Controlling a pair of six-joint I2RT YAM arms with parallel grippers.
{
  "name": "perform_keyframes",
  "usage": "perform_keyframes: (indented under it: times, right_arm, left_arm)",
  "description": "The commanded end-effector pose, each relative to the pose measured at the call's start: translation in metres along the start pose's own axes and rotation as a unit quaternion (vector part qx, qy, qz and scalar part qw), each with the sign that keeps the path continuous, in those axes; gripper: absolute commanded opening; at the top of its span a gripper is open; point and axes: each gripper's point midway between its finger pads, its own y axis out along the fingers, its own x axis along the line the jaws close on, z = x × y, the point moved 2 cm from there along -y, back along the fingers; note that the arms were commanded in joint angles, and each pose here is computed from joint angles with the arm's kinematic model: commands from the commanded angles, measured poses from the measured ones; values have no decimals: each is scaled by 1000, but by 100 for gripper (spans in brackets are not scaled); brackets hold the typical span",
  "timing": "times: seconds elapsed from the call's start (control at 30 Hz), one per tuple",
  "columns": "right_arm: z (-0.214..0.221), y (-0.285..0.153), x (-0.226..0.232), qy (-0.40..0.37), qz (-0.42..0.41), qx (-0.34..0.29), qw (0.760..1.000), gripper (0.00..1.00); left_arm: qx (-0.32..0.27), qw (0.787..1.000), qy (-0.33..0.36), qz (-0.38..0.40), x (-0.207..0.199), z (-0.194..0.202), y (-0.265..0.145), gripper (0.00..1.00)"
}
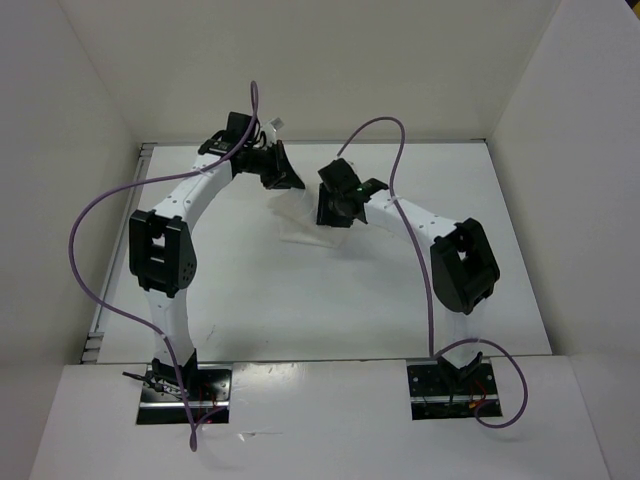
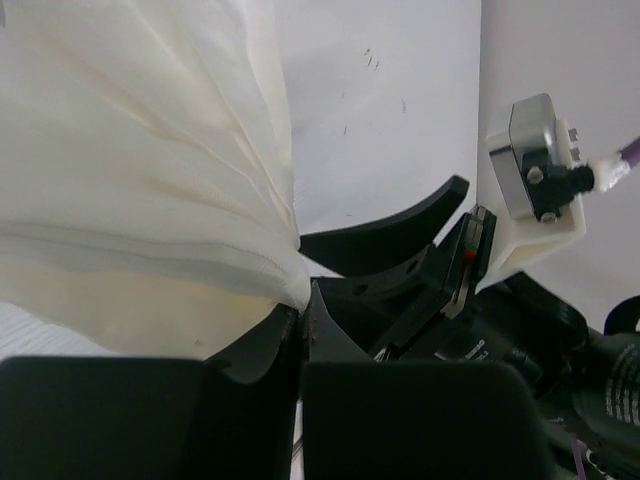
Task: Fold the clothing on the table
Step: Fold the skirt
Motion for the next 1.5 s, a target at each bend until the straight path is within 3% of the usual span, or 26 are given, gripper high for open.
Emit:
perform_keyframes:
  times: [0.0, 0.03, 0.07, 0.1, 0.13, 0.5, 0.77, 1.27, 1.3, 1.47]
  right_arm:
    - [-3, -8, 14, -24, 5, -12, 1000, 44]
    - [-1, -10, 13, -19, 5, -12, 1000, 33]
    - [6, -9, 14, -20, -2, 1, 1000, 12]
    - [10, -12, 18, -19, -11, 6, 1000, 3]
    - [18, -10, 16, -16, -10, 17, 1000, 0]
    - [52, 24, -4, -12, 30, 52, 998, 0]
    - [30, 37, -34, 4, 121, -16, 993, 0]
    - [28, 38, -100, 89, 206, -52, 973, 0]
    - [26, 35, -107, 95, 210, -53, 972, 0]
    - [13, 9, -98, 84, 185, -39, 978, 2]
  left_arm:
    - [10, 1000, -8, 15, 0, 4, 6, 0]
    - [10, 1000, -8, 15, 0, 4, 6, 0]
    - [10, 1000, -8, 15, 0, 4, 6, 0]
    - [10, 1000, -8, 15, 0, 4, 6, 0]
    - [10, 1000, -8, 15, 0, 4, 6, 0]
    - [13, 1000, -11, 13, 3, 5, 9, 0]
    - [27, 999, -23, -1, 21, 20, 15, 0]
    - [78, 995, -58, -30, 67, 85, 22, 1]
    - [91, 993, -66, -38, 76, 97, 23, 2]
    - [109, 990, -77, -46, 88, 120, 21, 39]
